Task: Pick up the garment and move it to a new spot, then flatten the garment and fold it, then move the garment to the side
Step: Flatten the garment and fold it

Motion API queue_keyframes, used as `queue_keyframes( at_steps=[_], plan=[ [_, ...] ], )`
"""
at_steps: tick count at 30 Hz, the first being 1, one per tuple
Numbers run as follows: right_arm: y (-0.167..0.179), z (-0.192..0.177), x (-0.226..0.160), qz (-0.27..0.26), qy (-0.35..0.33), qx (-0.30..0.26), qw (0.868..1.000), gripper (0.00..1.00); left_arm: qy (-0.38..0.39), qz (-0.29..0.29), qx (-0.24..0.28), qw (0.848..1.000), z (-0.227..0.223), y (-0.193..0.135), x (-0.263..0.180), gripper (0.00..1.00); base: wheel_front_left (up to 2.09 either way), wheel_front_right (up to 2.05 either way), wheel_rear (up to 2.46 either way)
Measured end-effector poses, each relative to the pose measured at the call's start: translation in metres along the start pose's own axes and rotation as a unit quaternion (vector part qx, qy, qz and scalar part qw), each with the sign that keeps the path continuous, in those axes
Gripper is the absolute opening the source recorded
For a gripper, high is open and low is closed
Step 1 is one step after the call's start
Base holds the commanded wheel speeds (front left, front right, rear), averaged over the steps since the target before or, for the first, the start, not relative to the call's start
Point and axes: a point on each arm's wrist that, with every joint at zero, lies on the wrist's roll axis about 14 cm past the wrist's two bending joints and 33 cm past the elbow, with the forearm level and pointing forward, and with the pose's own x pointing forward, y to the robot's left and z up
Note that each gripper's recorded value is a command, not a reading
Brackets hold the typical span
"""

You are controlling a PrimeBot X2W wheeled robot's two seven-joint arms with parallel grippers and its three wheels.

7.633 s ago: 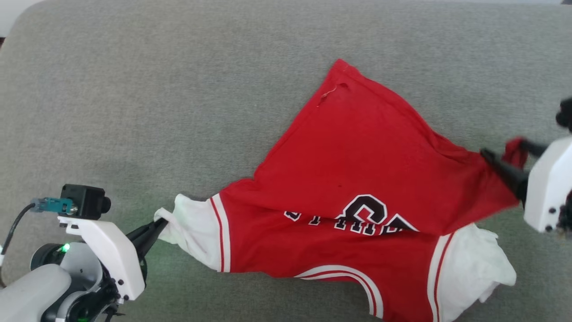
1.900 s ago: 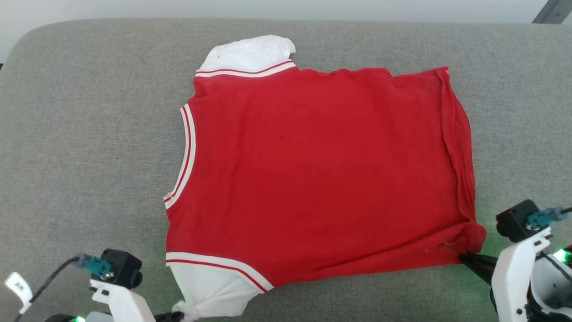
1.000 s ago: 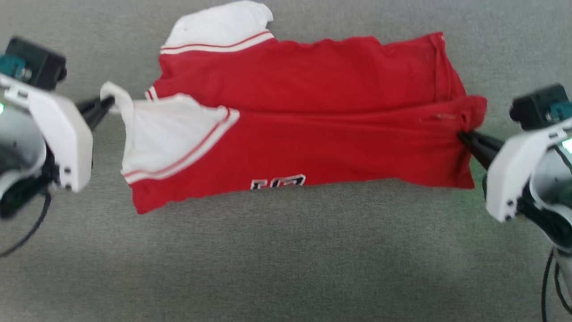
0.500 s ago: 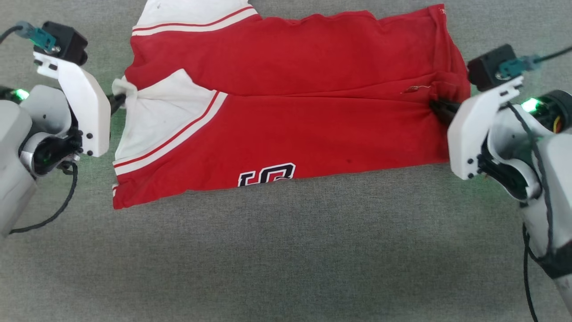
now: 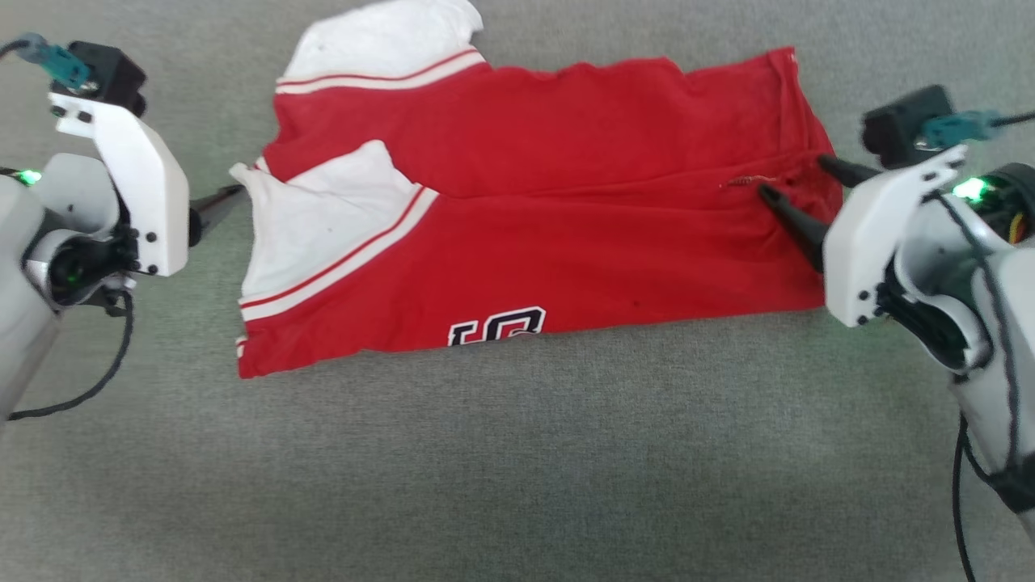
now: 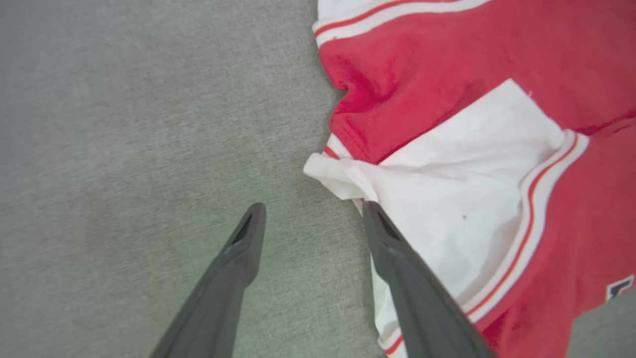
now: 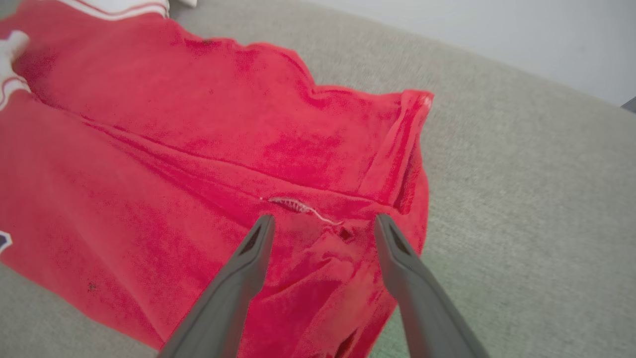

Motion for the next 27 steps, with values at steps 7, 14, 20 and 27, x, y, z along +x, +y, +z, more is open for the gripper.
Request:
queue_keyframes(
  at_steps=[7, 14, 20, 27],
  plan=[
    [0.004, 0.039, -0.033, -0.011, -0.11, 0.002, 0.994, 1.0, -0.014, 0.0, 0.002, 1.0, -0.001, -0.007, -0.034, 1.0, 0.0, 0.0, 0.0],
    [-0.007, 0.065, -0.069, -0.052, -0.21, 0.014, 0.976, 1.0, 0.01, -0.02, -0.006, 1.0, -0.028, -0.035, -0.048, 1.0, 0.0, 0.0, 0.0],
    [-0.018, 0.063, -0.098, -0.101, -0.254, 0.035, 0.961, 1.0, 0.044, -0.045, -0.023, 0.998, -0.057, -0.064, -0.052, 1.0, 0.0, 0.0, 0.0],
    [-0.022, 0.042, -0.108, -0.13, -0.25, 0.073, 0.957, 1.0, 0.073, -0.032, -0.043, 0.996, -0.084, -0.063, -0.036, 1.0, 0.0, 0.0, 0.0]
  ],
)
